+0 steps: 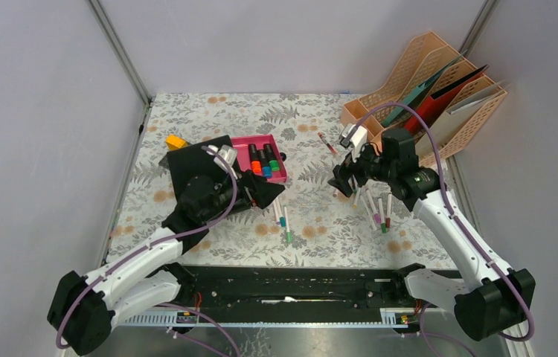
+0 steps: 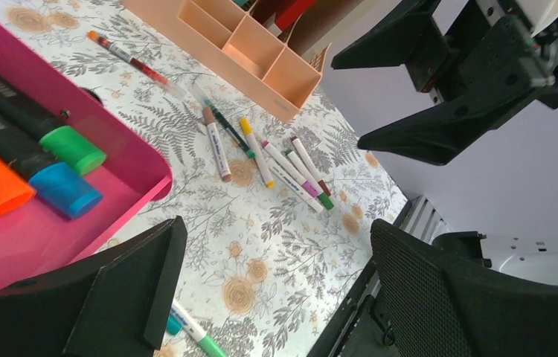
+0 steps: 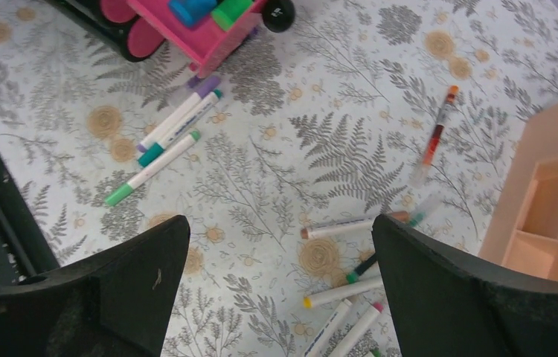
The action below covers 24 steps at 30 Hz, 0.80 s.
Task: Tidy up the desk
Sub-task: Close the drawer in the storage box.
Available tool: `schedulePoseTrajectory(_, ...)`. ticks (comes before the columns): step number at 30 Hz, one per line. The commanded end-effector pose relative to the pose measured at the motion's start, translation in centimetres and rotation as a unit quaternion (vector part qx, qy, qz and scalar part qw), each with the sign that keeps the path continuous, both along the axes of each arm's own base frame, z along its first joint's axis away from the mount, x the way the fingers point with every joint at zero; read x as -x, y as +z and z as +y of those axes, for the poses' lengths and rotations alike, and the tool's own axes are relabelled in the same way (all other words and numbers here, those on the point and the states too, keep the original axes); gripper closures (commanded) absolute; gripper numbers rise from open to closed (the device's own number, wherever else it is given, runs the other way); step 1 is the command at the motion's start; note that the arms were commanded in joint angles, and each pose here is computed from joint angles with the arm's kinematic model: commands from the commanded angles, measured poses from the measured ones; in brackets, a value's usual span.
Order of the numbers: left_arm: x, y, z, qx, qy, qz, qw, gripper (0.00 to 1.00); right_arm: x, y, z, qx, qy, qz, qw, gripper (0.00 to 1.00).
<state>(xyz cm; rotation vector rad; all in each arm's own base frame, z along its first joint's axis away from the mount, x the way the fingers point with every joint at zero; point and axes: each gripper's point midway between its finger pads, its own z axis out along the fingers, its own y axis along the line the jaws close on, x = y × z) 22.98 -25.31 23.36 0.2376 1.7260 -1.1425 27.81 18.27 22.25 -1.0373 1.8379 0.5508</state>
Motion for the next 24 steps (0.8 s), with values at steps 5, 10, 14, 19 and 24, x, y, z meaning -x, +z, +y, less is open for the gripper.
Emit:
schedulePoseTrajectory(5, -2.0, 4.4, -3.0, 0.033, -0.038, -0.023, 0.998, 0.01, -4.1, -0.5, -4.2, 0.035, -0.115, -0.034, 0.992, 0.0)
schedulePoseTrajectory(10, -3.6, 4.3, -4.7, 0.025, -0.045, -0.01, 0.999, 0.01, -4.7, -0.6, -5.5, 0.034, -0.141, -0.033, 0.989, 0.0)
schedulePoseTrajectory(14, -4.8, 4.0, -6.4, 0.016, -0.051, 0.001, 0.999, 0.01, -5.1, -1.0, -6.2, 0.039, -0.155, -0.03, 0.987, 0.0)
schedulePoseTrajectory(19, -6.1, 3.9, -8.4, -0.016, -0.043, -0.002, 0.999, 0.01, -5.3, -1.3, -6.6, 0.04, -0.16, -0.026, 0.986, 0.0)
schedulePoseTrajectory(24, -8.0, 2.4, -9.5, -0.057, -0.011, 0.004, 0.998, 0.01, -5.5, -1.3, -7.2, 0.044, -0.17, -0.027, 0.984, 0.0)
